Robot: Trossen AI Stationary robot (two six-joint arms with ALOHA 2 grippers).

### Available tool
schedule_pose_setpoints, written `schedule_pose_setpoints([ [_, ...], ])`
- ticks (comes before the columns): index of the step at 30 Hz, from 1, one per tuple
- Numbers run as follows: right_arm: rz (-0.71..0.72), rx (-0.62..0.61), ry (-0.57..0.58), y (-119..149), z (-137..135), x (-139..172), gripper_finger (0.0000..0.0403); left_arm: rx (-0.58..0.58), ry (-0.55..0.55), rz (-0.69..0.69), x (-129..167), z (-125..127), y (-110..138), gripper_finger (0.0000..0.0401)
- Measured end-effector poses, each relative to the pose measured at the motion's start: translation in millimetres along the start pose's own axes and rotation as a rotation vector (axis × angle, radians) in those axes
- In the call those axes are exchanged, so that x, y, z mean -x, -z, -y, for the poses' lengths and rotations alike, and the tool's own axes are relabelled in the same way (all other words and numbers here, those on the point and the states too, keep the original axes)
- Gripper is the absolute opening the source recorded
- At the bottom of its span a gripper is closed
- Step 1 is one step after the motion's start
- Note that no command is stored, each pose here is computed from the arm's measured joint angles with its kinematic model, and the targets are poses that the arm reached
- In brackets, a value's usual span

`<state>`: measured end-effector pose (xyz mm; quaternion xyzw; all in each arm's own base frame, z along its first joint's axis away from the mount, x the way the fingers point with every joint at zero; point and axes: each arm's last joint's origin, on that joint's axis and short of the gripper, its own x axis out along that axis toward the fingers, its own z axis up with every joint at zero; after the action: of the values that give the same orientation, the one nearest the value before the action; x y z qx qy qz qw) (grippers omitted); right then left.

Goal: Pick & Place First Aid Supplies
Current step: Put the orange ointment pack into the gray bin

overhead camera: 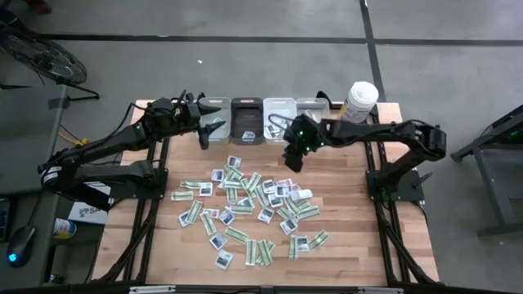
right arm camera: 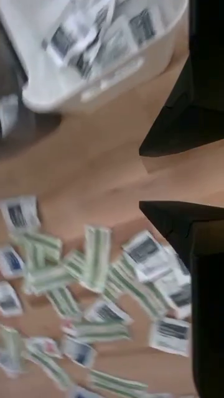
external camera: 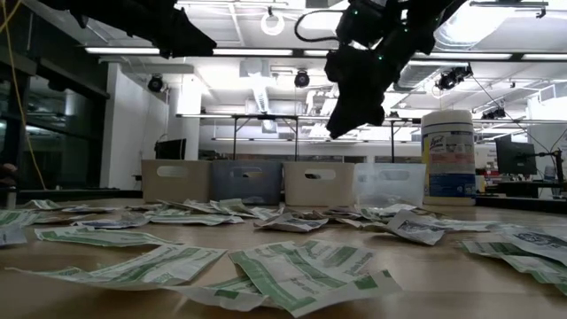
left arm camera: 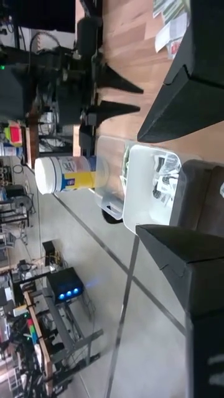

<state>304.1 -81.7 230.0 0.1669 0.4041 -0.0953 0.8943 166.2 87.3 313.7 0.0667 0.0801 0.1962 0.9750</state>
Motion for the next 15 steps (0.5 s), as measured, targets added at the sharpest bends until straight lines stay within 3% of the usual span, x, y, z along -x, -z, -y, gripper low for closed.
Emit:
schedule_pose_setpoints([
  [8,-0.101,0.282,0.030,18.0,-36.7,-4.6,0.0119,0.000,0.028,0.005,0.0,0.8,-0.2,0.0220],
  [15,-0.108,0.393,0.074,27.3,-61.9,-10.9,0.0119,-0.001,0.062,0.011,0.1,1.8,-0.3,0.0220],
])
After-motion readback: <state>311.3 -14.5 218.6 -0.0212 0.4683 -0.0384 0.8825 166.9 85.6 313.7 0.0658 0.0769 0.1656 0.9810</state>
